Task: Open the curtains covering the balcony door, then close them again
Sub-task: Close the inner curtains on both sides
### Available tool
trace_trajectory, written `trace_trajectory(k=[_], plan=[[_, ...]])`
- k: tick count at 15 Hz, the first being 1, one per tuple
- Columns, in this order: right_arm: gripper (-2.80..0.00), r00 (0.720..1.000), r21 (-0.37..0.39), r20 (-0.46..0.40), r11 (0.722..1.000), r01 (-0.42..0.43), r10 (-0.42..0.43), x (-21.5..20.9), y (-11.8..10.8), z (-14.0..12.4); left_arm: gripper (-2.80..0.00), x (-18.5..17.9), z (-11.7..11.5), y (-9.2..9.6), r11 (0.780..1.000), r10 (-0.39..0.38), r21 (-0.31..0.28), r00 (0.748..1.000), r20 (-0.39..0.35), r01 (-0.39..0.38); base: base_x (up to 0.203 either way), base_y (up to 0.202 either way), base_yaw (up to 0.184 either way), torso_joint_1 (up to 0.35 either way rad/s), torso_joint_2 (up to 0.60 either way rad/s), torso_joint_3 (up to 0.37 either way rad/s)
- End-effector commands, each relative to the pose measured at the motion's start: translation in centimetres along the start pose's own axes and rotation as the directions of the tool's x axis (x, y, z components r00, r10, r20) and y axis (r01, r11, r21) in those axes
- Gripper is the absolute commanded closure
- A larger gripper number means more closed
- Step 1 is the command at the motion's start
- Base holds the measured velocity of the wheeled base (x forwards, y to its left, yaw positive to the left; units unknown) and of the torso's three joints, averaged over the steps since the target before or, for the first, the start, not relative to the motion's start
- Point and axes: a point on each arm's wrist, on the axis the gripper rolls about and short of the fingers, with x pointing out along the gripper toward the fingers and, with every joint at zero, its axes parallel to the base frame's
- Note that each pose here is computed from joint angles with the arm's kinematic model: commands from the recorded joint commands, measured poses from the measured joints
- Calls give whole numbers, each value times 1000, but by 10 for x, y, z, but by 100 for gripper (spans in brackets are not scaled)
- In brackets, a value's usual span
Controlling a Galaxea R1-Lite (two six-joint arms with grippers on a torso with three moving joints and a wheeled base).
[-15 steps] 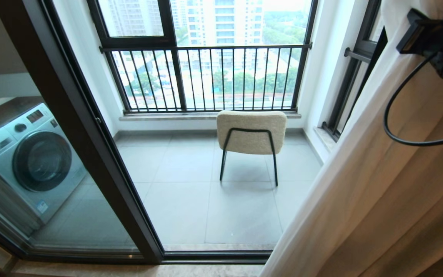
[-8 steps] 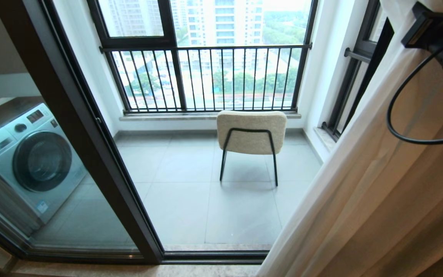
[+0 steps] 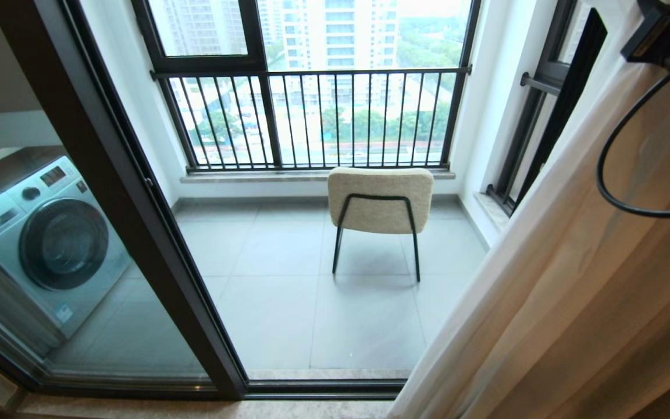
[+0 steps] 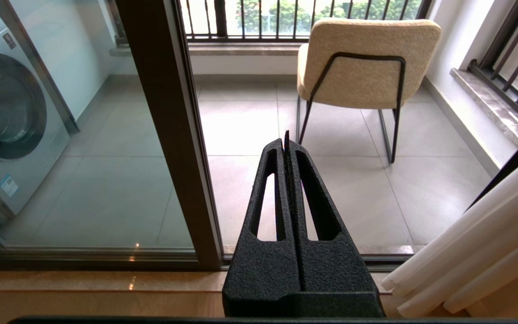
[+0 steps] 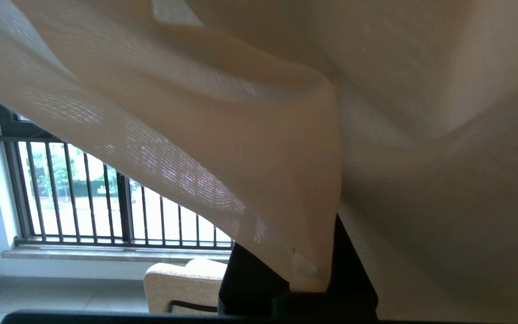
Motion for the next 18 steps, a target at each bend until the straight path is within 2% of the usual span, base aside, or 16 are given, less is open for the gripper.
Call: trace_trajectory(k=[1, 4, 18], plan=[[0, 1000, 0, 13, 1000, 2, -2, -2, -1, 5, 0, 0, 0, 0, 1000, 0, -1, 1000, 0, 0, 0, 0, 0, 0, 0, 0], [0, 1000, 1, 17, 1000, 2, -2, -5, -2, 9, 0, 0, 0, 0, 1000, 0, -1, 1000, 0, 0, 0, 0, 0, 0, 0, 0], [0, 1000, -1, -19, 1000, -2, 2, -10, -1, -3, 0, 0, 0, 0, 1000, 0, -2, 1000, 2, 0, 0, 0, 0, 0, 0, 0]])
